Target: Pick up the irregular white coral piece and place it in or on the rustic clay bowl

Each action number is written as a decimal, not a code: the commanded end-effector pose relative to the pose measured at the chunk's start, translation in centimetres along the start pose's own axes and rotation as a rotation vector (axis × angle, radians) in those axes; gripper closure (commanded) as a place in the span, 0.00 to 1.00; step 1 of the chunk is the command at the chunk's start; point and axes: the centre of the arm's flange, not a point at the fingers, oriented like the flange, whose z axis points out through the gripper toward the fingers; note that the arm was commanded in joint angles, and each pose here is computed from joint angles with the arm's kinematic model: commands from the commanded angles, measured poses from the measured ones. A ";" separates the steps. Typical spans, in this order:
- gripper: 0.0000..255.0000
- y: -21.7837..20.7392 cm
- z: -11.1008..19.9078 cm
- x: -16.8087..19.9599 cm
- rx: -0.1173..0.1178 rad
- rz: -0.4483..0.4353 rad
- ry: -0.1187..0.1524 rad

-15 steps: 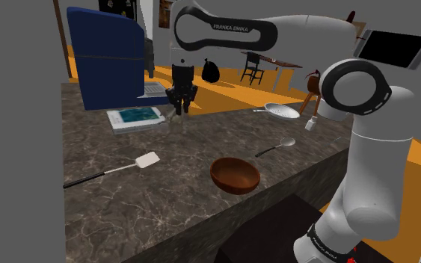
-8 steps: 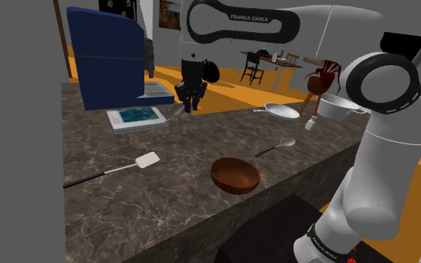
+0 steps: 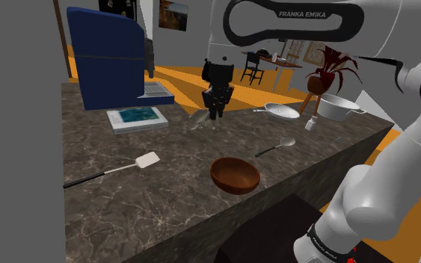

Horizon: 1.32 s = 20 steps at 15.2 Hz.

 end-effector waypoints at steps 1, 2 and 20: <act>1.00 0.3 -0.3 -2.6 0.001 0.000 0.000; 1.00 0.5 -0.4 -4.0 0.001 0.000 0.000; 1.00 2.3 3.4 -16.1 0.001 0.000 0.000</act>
